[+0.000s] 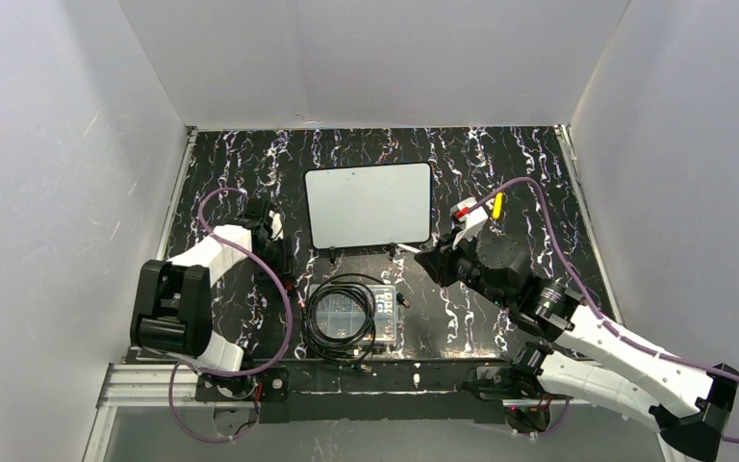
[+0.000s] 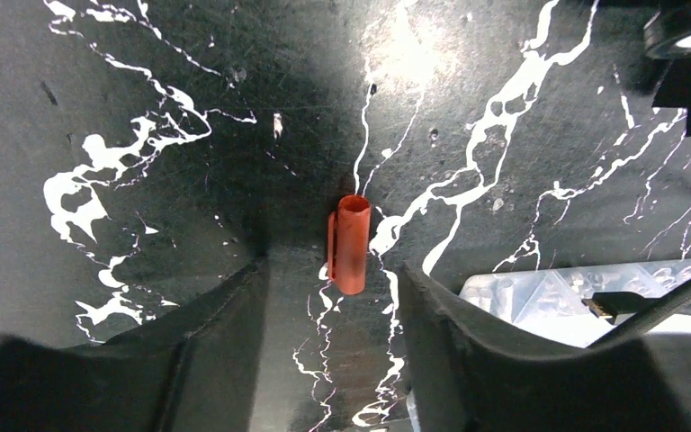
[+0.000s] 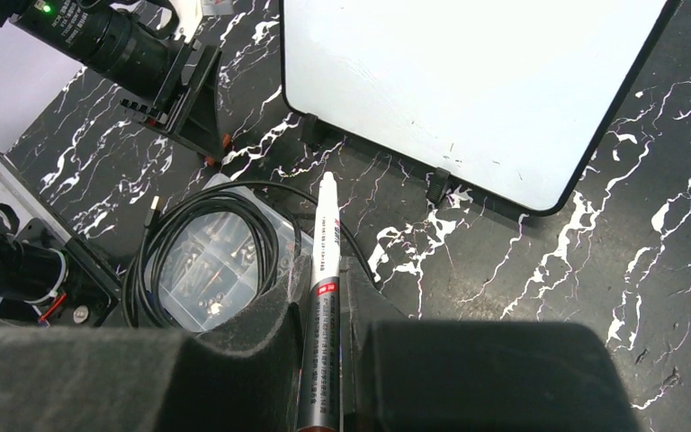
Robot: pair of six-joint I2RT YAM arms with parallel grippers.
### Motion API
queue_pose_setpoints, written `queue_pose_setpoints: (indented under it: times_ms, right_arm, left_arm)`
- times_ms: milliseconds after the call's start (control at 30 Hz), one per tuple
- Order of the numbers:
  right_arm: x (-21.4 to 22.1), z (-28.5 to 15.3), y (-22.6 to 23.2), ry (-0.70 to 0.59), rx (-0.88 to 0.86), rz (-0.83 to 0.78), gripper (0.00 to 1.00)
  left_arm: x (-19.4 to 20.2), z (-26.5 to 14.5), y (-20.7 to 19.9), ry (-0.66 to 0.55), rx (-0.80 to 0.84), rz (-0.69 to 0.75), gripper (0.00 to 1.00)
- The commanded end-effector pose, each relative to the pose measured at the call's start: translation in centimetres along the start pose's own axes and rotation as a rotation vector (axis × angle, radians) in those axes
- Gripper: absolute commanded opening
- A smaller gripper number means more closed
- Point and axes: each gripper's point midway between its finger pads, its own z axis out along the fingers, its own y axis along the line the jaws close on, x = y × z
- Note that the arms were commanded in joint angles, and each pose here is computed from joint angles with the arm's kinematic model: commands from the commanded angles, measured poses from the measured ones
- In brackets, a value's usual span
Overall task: Write a sentence on the whiteboard
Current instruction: Place the pen cap at the center of the board.
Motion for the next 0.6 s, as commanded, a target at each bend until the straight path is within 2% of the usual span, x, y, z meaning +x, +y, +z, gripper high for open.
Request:
queue_pose_setpoints:
  times_ms: [0,100,200,433,567]
  right_arm:
    - [-1.3,0.2,0.6,-0.049,-0.02,0.014,0.01]
    - [-1.6,0.2,0.7,-0.059,-0.018,0.017,0.01]
    - [-2.3,0.4,1.0,-0.069,-0.027,0.01,0.01]
    - [-4.2,2.7,1.8,-0.07,-0.013,-0.009,0.01]
    - [-5.5,4.7,2.6,-0.126,-0.027,0.024,0.01]
  left_arm:
    - [-1.1,-1.6,-0.3,-0.044,0.007,0.006,0.56]
    - [-2.9,-3.8,-0.3,-0.184,0.002,0.027,0.69]
    - [-4.5,-6.8,-1.5,-0.346,0.064,0.056,0.82]
    - [-9.8,-14.8,-9.1,-0.623,0.444,0.192,0.84]
    - [-13.7,-17.7,-11.3,-0.736,0.537,0.248,0.83]
